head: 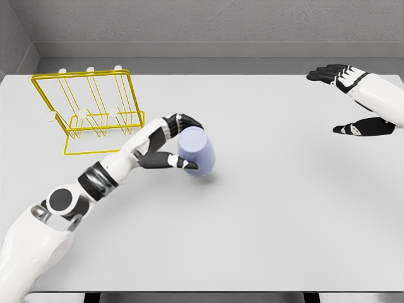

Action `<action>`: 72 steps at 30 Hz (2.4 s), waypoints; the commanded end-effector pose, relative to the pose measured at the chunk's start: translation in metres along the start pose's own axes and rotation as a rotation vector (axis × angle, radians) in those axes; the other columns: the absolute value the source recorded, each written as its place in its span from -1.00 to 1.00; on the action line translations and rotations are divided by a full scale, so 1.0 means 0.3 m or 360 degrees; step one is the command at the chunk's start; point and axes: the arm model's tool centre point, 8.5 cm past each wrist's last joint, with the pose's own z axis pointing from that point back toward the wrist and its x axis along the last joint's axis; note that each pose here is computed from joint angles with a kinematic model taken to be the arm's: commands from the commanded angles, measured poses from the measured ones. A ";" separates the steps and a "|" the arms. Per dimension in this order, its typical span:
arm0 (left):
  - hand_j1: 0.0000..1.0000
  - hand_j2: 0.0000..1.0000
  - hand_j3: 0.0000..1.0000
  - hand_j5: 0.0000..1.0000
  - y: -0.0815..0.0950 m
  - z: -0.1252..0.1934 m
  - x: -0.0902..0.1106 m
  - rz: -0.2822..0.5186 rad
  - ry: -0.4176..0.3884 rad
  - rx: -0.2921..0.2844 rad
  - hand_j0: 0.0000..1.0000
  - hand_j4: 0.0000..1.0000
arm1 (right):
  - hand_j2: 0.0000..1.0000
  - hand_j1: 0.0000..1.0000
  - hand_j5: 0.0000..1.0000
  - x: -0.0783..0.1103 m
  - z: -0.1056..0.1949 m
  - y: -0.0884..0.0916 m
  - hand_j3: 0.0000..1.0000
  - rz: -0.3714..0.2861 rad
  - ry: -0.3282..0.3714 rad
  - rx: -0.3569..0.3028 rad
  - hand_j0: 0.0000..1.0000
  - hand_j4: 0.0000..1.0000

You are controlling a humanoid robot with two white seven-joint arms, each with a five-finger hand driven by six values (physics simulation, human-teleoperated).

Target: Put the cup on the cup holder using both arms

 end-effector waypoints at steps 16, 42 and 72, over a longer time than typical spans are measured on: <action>0.06 0.06 0.06 0.06 0.218 0.129 0.187 -0.0161 -0.0096 0.0145 0.06 0.06 | 1.00 1.00 1.00 0.020 0.005 0.035 1.00 -0.0055 -0.0025 -0.0005 1.00 1.00; 0.06 0.06 0.06 0.06 0.413 0.231 0.252 -0.0179 -0.0084 0.0339 0.06 0.06 | 1.00 1.00 1.00 0.015 0.033 0.011 1.00 -0.0092 -0.0024 -0.0071 1.00 1.00; 0.67 0.67 0.67 0.67 0.459 0.249 0.214 -0.0167 -0.0024 0.0400 0.67 0.67 | 1.00 1.00 1.00 0.015 0.034 0.016 1.00 -0.0097 -0.0023 -0.0070 1.00 1.00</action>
